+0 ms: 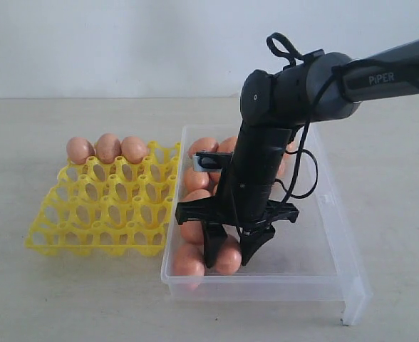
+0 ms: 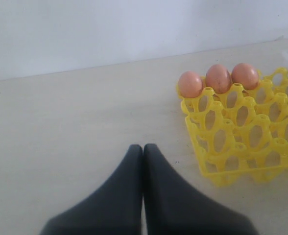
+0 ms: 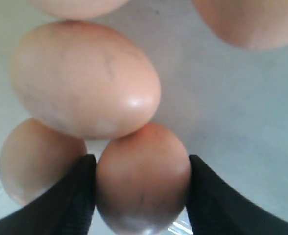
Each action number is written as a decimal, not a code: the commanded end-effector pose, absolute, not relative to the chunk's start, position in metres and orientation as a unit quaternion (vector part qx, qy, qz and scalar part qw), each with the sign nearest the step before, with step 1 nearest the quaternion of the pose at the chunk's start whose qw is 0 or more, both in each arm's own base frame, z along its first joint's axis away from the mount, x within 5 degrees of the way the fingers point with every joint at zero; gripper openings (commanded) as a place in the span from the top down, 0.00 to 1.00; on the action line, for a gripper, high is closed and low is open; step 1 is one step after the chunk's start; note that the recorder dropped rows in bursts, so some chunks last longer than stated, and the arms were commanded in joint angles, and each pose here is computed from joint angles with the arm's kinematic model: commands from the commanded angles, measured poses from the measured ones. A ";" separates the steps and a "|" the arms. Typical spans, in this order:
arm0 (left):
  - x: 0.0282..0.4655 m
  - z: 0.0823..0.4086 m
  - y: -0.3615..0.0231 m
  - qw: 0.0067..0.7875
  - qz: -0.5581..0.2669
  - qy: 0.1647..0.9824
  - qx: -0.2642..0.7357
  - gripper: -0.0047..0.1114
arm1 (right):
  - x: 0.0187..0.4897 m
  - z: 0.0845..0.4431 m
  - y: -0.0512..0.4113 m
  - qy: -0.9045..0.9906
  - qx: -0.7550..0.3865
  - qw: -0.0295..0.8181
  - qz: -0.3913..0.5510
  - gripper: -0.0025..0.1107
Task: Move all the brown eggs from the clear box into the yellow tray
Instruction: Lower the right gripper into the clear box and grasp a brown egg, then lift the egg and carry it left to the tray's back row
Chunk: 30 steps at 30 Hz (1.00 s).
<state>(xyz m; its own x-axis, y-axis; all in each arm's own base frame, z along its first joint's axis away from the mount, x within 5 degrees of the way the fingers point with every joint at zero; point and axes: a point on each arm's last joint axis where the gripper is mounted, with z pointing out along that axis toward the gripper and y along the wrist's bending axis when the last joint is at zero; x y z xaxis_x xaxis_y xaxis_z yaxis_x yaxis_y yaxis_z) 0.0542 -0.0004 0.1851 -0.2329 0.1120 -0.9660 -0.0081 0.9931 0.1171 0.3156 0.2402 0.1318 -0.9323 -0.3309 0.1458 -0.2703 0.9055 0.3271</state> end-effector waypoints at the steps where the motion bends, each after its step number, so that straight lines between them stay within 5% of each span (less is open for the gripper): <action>1: 0.054 0.185 0.000 0.623 0.047 0.780 0.027 1.00 | 0.322 0.139 0.242 -0.973 0.159 0.057 -0.155 0.98; 13: 0.054 0.185 0.000 0.623 0.047 0.780 0.027 1.00 | 0.320 0.232 0.232 -0.968 0.151 -0.133 -0.151 0.98; 23: 0.054 0.185 0.000 0.623 0.047 0.780 0.027 1.00 | 0.277 0.249 0.290 -0.875 0.227 -0.356 -0.236 0.98; 30: 0.054 0.185 0.000 0.623 0.047 0.780 0.027 1.00 | 0.293 0.266 0.313 -0.743 0.209 -0.551 -0.317 0.98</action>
